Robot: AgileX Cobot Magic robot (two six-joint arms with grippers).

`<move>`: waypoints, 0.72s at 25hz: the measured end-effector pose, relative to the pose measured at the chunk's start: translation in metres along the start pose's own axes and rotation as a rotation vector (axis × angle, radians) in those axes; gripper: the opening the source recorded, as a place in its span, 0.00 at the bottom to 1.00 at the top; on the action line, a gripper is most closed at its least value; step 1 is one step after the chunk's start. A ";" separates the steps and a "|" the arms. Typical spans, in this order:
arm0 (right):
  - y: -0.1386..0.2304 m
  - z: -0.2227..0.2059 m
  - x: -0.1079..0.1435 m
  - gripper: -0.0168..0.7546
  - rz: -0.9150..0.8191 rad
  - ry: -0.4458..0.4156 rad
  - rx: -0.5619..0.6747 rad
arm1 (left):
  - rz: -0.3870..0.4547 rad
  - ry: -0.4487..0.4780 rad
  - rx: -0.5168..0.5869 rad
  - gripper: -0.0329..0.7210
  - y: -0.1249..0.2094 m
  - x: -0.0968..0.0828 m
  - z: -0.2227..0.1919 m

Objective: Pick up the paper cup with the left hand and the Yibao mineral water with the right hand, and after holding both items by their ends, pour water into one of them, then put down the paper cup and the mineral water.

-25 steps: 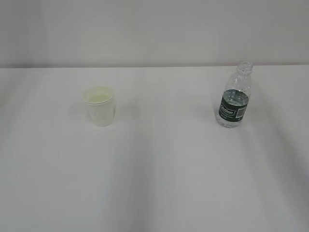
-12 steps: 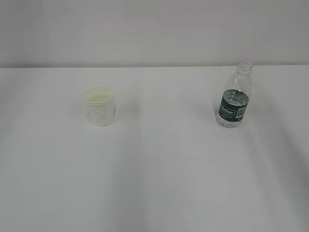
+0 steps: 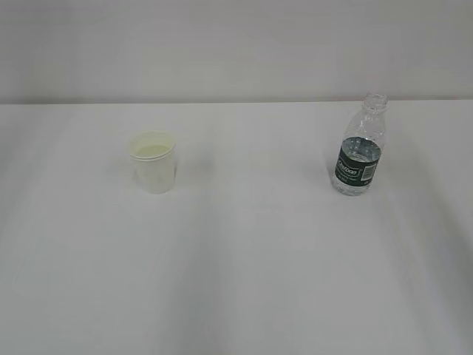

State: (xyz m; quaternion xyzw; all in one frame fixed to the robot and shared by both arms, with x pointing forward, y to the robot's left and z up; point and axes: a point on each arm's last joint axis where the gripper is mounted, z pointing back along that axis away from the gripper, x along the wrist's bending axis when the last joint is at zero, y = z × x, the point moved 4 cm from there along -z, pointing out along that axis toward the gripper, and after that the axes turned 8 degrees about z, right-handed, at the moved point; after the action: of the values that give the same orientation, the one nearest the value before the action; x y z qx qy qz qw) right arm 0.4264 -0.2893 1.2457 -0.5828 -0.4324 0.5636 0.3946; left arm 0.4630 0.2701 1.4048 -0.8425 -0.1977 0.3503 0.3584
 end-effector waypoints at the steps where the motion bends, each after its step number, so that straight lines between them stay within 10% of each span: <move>1: 0.000 0.000 0.000 0.79 0.002 0.001 0.000 | -0.008 -0.007 -0.026 0.62 -0.004 -0.005 0.003; 18: -0.053 0.022 -0.022 0.79 -0.006 0.056 -0.104 | -0.197 -0.012 -0.140 0.57 -0.048 -0.075 0.018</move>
State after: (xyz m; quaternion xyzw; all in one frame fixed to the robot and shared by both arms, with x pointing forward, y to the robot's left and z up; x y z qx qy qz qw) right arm 0.4013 -0.2944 1.3021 -0.6167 -0.4514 0.5229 0.3775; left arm 0.3948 0.2665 1.4652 -0.8398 -0.3057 0.3037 0.3302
